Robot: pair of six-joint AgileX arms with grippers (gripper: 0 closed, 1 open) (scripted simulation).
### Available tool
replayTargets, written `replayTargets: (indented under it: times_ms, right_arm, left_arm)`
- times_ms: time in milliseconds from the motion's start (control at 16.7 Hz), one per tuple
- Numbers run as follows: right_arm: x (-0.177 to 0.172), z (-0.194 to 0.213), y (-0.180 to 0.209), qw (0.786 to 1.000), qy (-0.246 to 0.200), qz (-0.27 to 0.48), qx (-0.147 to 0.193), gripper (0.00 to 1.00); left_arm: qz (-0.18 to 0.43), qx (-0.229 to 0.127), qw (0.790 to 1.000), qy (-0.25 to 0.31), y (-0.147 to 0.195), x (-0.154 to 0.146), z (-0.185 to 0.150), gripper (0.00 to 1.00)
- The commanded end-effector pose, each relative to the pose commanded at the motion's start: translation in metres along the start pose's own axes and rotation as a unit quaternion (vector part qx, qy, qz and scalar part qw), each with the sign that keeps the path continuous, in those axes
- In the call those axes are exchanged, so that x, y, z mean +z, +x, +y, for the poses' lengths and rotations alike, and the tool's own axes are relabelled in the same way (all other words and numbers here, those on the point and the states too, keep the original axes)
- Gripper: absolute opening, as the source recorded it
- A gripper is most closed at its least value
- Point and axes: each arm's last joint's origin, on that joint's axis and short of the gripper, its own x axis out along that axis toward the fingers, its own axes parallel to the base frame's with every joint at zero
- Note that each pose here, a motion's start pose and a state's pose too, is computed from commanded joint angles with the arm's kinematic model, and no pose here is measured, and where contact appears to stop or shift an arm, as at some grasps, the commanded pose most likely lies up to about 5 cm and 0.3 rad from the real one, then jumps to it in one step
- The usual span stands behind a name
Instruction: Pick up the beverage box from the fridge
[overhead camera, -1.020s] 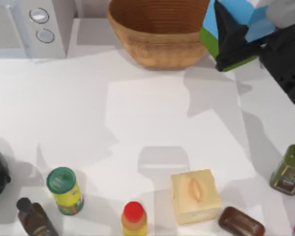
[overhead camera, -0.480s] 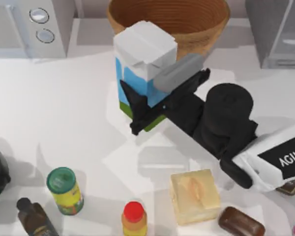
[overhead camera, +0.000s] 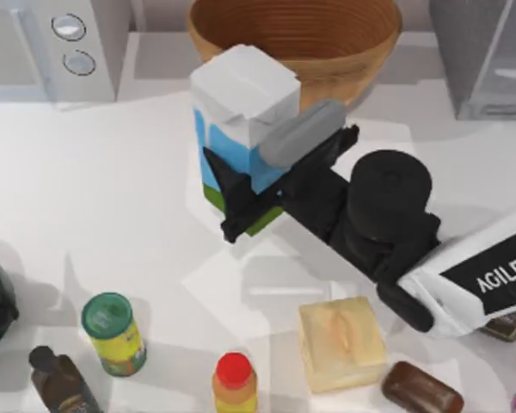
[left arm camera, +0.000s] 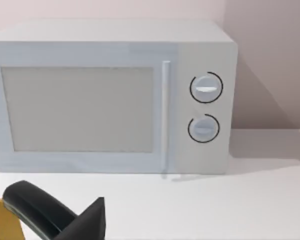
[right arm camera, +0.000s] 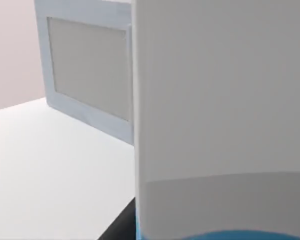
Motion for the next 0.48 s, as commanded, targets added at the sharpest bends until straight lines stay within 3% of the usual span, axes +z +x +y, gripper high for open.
replayTargets:
  times_ms: [480]
  right_arm:
    - [-0.03, 0.002, 0.049, 1.0, 0.0, -0.003, 0.002, 0.0]
  left_arm:
    - [0.0, 0.0, 1.0, 0.0, 0.0, 0.0, 0.0, 1.0]
